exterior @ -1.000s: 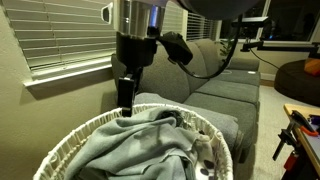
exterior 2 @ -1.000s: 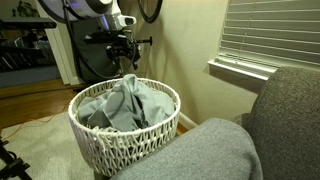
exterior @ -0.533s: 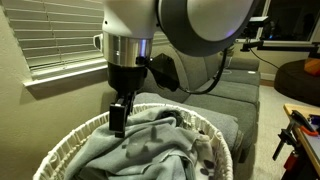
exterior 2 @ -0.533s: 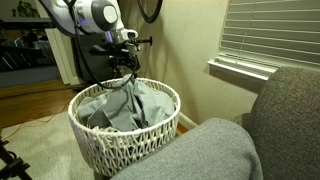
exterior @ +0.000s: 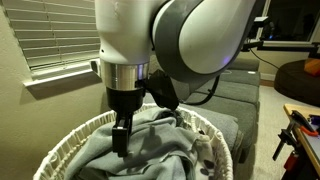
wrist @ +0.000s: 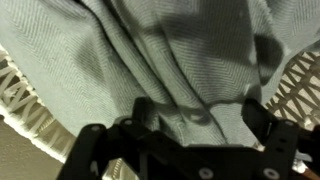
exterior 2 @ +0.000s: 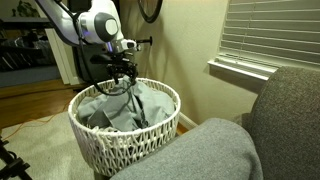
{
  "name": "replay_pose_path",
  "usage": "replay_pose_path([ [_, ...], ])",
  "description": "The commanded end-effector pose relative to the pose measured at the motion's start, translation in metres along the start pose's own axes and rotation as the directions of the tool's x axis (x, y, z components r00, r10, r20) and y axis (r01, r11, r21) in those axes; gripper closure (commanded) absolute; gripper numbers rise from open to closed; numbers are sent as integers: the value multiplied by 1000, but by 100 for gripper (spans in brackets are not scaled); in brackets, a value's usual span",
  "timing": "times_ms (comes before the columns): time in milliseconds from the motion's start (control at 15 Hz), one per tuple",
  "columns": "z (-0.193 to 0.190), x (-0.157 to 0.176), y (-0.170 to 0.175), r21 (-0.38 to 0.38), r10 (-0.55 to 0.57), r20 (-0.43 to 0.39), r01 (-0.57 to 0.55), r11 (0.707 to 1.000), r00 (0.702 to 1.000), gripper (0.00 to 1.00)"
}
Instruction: Put the green blanket in the basket on the couch
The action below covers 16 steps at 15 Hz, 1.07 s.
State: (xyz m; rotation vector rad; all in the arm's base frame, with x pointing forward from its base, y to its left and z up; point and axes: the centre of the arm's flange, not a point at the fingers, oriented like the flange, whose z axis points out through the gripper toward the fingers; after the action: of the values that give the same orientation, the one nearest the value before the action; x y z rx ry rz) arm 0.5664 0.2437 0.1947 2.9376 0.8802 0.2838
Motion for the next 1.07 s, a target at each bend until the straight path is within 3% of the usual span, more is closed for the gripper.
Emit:
replay_pose_path([
  [0,4,2,-6,1,-32,-5,32,999,999,0],
  [667,18,-10,-8,6,-19,13,19,1000,1000,0],
  [733,17,-10,-7,2,-16,12,16,1000,1000,5],
  [800,17,-10,-6,0,-15,12,15,1000,1000,26],
  [1000,14,-10,-3,-13,-9,9,9,1000,1000,38],
])
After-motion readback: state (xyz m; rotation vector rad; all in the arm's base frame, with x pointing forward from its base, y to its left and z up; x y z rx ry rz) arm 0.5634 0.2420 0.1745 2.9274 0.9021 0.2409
